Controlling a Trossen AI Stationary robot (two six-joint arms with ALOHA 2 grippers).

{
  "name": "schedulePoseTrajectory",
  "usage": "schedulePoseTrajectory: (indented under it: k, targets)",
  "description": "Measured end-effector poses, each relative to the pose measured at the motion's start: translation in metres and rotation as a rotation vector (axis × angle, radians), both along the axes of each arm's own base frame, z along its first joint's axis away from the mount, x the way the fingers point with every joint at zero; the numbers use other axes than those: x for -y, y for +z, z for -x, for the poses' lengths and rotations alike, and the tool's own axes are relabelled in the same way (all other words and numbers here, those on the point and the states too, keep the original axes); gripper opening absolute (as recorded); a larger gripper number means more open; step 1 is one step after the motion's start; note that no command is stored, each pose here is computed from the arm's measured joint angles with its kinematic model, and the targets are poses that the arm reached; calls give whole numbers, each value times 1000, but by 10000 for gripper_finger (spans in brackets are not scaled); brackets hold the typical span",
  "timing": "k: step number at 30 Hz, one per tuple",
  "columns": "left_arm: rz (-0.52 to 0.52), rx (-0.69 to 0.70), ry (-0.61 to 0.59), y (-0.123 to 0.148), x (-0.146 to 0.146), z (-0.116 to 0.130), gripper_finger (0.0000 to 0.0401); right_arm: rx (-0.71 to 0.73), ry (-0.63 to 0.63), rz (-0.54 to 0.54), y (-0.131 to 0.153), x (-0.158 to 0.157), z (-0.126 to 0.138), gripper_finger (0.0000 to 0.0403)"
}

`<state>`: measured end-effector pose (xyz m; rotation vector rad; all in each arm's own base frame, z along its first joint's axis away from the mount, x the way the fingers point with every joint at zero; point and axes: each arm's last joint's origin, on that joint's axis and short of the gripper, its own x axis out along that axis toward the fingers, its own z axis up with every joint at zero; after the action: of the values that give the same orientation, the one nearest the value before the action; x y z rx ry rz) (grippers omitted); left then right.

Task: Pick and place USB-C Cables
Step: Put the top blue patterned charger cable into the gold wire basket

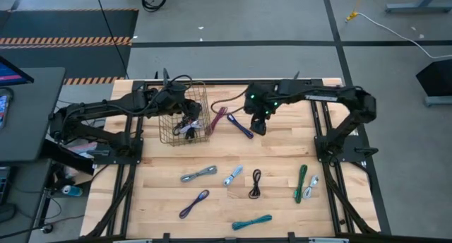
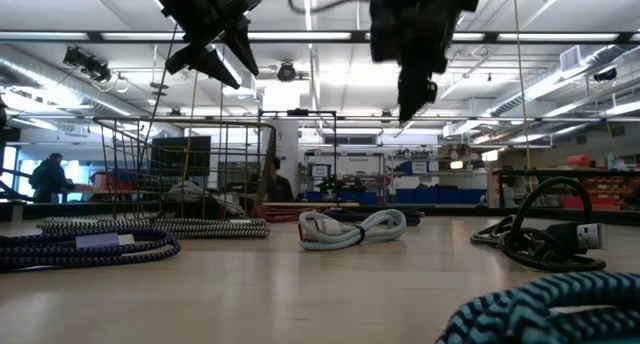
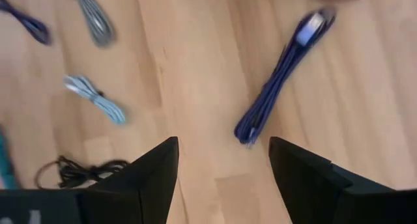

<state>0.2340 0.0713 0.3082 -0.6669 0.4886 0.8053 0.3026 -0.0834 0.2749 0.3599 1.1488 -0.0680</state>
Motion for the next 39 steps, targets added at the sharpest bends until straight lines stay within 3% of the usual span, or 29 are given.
schedulePoseTrajectory:
  k: [10,19,39]
  targets:
    - [-21,-19,-22,0,0,0,217,-123,5,-14,-69,5,-35,245]
    - [-30,-31,-34,0,0,0,217,-234,-48,39,-105,11,-45,245]
    - [-10,-25,-60,-1,1,0,217,-193,-87,55,-111,25,-49,245]
